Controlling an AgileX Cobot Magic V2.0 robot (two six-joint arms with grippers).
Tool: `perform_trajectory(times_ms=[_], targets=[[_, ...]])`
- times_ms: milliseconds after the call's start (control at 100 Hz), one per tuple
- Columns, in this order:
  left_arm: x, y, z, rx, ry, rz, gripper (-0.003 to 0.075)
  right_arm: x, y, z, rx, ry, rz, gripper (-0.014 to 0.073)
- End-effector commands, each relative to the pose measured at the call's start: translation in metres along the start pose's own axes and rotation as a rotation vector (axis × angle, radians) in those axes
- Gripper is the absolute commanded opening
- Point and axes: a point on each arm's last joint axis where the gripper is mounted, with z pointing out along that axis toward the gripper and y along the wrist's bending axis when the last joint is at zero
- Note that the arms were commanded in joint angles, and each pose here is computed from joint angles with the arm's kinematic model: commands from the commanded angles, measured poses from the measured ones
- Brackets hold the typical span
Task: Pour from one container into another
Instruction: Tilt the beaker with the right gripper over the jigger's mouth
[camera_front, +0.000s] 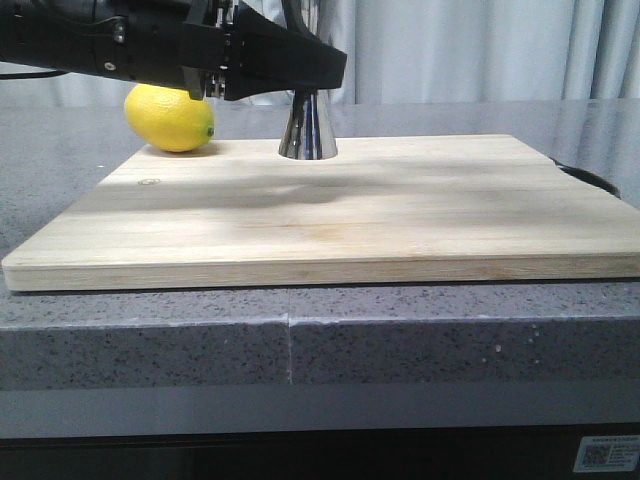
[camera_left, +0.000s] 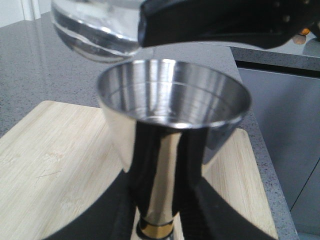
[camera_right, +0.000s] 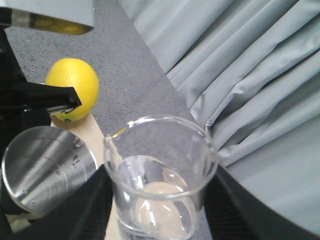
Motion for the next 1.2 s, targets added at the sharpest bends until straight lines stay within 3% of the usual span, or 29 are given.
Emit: perform_trajectory(times_ms=[0,1190], targets=[[-0.0353,-0.0128,-0.0031,0.063,-0.138,0.043,0.0166,-0.0218,-0.0162,-0.0132,0.055,-0.109,-0.029,0.0258],[-0.0353,-0.0128,-0.0031,0.063,-0.138,0.043,0.0166,-0.0238,-0.0170,-0.0136,0.056,-0.112,-0.159,0.0258]])
